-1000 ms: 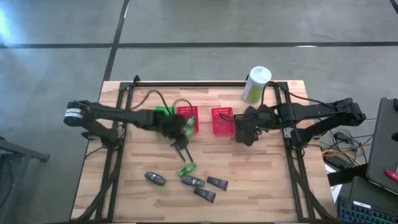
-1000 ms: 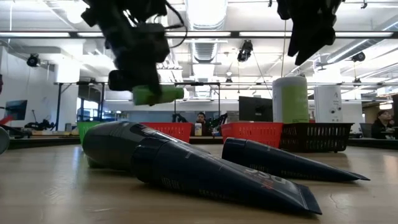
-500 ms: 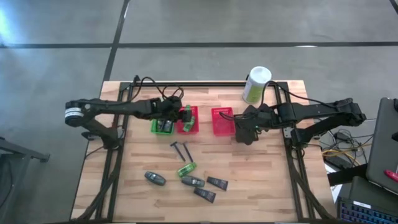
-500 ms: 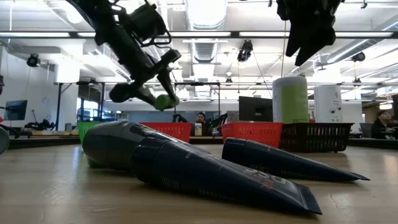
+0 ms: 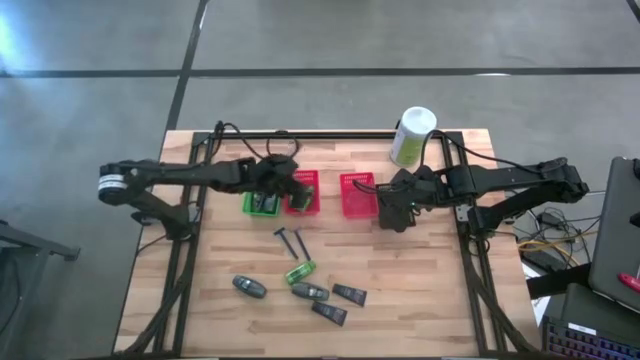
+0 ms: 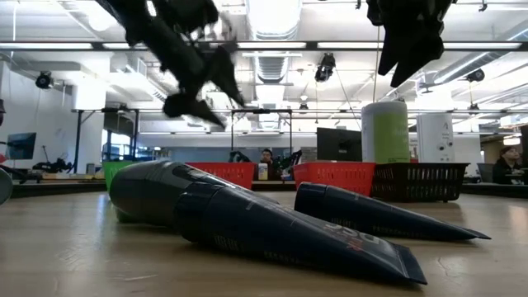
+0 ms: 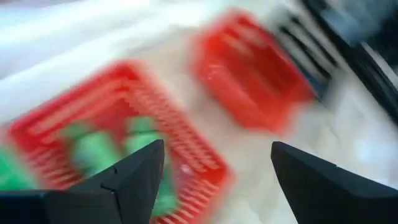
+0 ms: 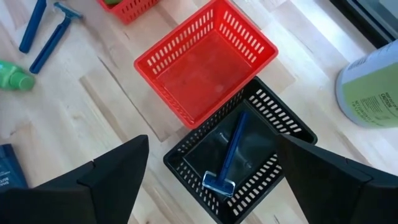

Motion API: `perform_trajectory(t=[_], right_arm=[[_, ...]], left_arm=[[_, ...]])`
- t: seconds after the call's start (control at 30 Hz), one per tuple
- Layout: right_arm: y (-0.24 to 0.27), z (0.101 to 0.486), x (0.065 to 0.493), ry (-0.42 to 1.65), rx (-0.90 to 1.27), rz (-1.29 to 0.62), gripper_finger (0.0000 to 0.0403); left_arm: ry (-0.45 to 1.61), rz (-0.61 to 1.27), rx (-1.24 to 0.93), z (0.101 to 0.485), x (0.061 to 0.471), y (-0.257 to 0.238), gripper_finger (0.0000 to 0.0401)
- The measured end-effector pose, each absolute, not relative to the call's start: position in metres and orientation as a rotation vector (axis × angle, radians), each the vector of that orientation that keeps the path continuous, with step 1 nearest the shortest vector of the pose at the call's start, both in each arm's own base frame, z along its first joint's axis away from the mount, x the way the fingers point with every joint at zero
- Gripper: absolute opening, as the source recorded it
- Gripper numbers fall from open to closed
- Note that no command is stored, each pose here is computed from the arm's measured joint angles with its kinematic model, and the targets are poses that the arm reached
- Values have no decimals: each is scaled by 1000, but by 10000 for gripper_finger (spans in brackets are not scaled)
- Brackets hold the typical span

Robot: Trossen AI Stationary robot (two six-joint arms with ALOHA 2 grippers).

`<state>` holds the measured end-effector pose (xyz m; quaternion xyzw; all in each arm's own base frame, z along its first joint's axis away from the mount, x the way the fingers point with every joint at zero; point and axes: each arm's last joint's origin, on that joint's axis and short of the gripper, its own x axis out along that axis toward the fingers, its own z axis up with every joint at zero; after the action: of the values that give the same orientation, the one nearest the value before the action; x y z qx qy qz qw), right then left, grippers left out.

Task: Pick & Place Travel size toiletries
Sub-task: Put the blue shaving cream tube into the right red bin

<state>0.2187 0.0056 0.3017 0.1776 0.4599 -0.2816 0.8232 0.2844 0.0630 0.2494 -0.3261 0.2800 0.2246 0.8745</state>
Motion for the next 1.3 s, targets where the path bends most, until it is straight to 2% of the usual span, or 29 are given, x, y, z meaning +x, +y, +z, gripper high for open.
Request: perform_trajectory(t=[0.1, 0.27, 0.57, 0.8, 1.03, 1.17, 1.3], right_arm=[[6, 302, 219, 981, 371, -594, 348], [6, 302, 219, 981, 371, -593, 334], [7, 301, 219, 995, 392, -567, 318], [33, 295, 230, 1062, 503, -310, 327], [92, 251, 272, 1079, 340, -129, 322], [113, 219, 295, 1075, 287, -114, 313], [120, 183, 314, 1110, 333, -149, 306]], left_arm=[[661, 259, -516, 258, 287, 37, 297], [812, 111, -403, 257, 284, -10, 296], [891, 33, -335, 243, 278, -68, 296], [903, 40, -301, 238, 274, -89, 296], [918, 68, -282, 242, 264, -96, 296], [954, 63, -263, 242, 257, -99, 296], [983, 66, -248, 241, 251, -102, 296]])
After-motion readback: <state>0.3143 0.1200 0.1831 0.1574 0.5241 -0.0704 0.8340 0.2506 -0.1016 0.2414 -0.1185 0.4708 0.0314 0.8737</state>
